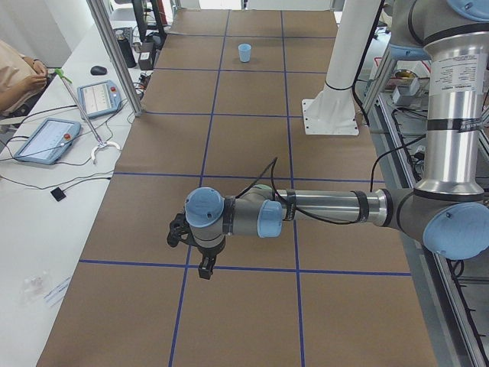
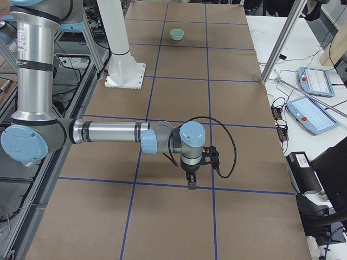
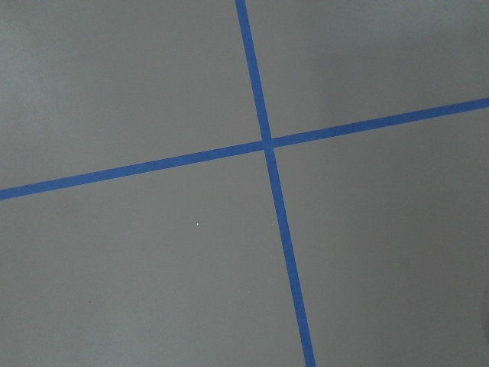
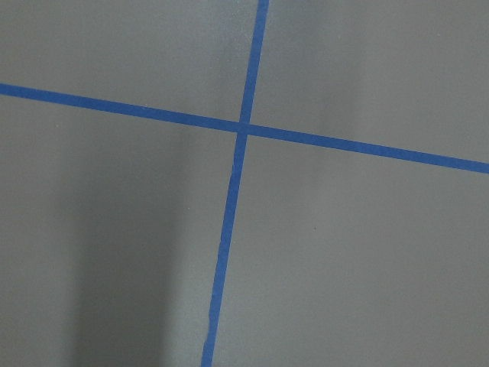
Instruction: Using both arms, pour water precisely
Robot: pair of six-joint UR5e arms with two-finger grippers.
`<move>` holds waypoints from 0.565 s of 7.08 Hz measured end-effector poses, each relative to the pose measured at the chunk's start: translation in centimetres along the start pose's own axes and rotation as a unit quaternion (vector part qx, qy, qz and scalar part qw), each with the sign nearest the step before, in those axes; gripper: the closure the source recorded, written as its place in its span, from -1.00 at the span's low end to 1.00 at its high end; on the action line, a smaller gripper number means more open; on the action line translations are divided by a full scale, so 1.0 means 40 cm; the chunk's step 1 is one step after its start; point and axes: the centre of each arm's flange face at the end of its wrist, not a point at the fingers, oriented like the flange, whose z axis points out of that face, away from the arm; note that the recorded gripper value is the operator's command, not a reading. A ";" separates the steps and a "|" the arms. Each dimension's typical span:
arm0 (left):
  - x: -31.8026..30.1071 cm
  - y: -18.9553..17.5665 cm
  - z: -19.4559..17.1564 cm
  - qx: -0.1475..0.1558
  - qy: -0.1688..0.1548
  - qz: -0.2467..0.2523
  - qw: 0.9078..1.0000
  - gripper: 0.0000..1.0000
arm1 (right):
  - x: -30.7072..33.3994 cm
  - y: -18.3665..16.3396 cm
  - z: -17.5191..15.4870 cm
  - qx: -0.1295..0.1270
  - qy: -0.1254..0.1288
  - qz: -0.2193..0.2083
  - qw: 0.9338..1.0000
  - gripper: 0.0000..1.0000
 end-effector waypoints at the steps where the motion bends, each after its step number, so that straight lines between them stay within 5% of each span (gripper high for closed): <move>1: 0.000 0.000 -0.001 0.000 -0.001 0.000 1.000 -1.00 | 0.001 0.002 0.001 -0.001 -0.001 0.001 1.000 -1.00; 4: 0.008 -0.009 -0.009 0.008 -0.002 0.007 1.000 -1.00 | -0.010 -0.005 -0.009 0.006 -0.001 -0.007 1.000 -1.00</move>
